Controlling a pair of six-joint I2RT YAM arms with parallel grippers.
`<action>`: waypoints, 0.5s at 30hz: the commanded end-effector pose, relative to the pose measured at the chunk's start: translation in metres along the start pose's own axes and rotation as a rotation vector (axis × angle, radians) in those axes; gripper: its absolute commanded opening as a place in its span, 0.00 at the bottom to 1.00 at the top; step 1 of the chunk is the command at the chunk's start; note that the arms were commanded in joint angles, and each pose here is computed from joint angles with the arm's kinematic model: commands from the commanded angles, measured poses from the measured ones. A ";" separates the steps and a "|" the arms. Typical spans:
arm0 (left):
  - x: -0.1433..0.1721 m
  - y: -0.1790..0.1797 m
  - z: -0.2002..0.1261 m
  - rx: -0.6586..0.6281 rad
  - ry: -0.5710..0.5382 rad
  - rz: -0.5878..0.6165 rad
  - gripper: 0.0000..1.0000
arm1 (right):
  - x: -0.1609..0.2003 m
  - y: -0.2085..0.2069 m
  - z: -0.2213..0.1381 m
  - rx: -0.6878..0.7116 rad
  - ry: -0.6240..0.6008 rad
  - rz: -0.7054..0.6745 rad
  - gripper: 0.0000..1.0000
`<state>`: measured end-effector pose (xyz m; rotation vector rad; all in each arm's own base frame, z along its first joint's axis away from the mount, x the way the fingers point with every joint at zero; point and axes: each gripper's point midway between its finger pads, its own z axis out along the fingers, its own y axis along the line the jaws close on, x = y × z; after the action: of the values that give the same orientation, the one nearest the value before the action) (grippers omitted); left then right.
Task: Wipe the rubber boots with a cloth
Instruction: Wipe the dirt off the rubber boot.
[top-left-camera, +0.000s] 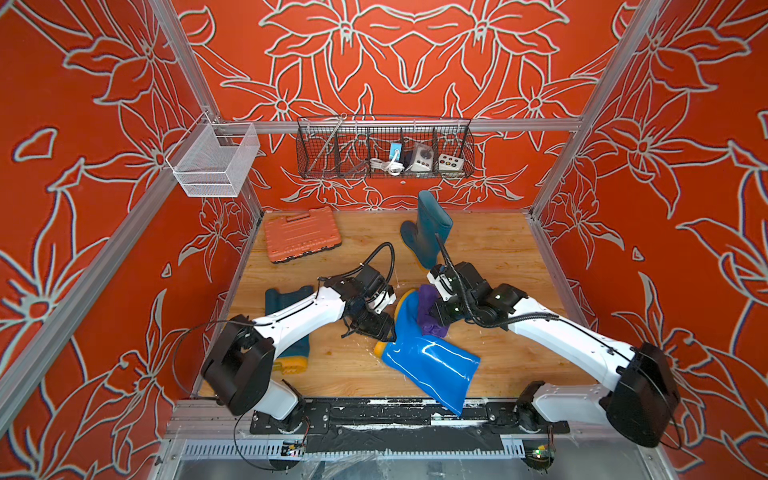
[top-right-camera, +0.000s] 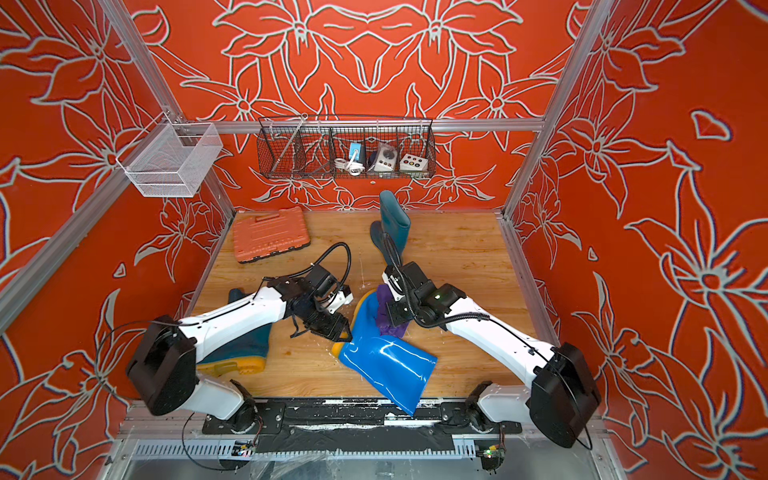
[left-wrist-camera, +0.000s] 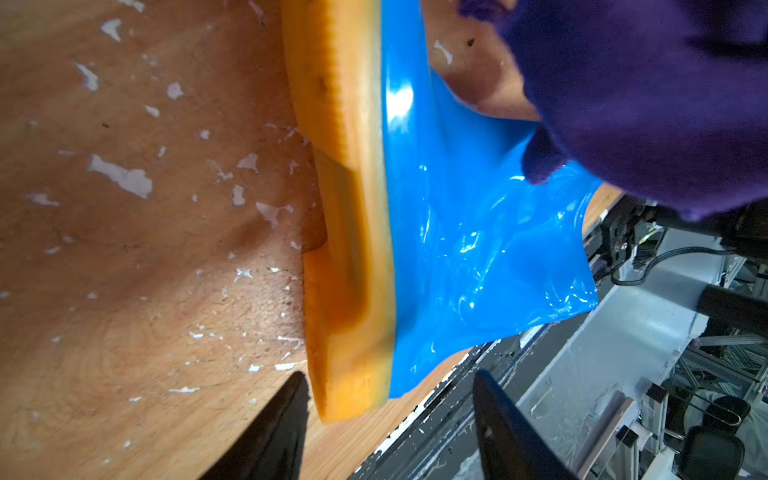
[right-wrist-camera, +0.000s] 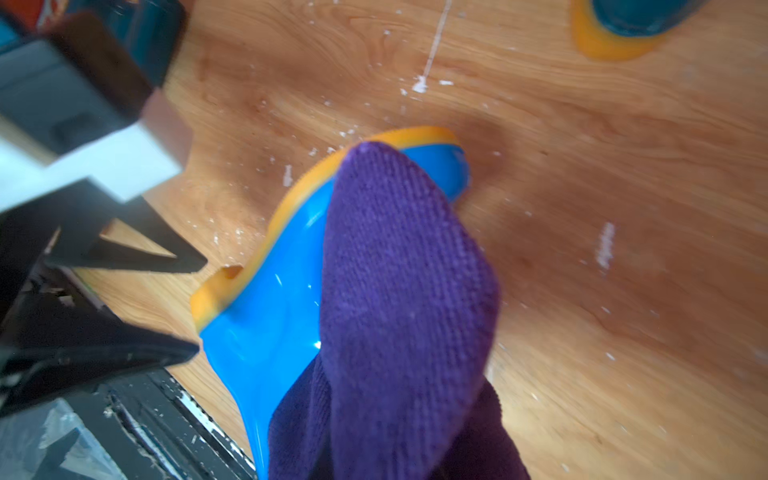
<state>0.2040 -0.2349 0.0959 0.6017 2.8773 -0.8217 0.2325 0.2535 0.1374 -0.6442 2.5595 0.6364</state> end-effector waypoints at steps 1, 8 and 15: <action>-0.011 -0.006 0.003 0.065 -0.116 -0.034 0.62 | -0.033 0.033 0.011 -0.135 -0.055 -0.053 0.00; 0.002 0.012 0.027 0.062 -0.126 -0.138 0.57 | -0.030 0.086 0.065 -0.277 0.078 -0.169 0.00; 0.009 0.019 0.040 0.049 -0.077 -0.164 0.40 | -0.030 -0.017 0.071 -0.015 0.122 0.025 0.00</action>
<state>0.2012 -0.2348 0.0548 0.3501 2.8580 -0.9088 0.2572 0.3353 0.1083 -0.8377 2.5792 0.8297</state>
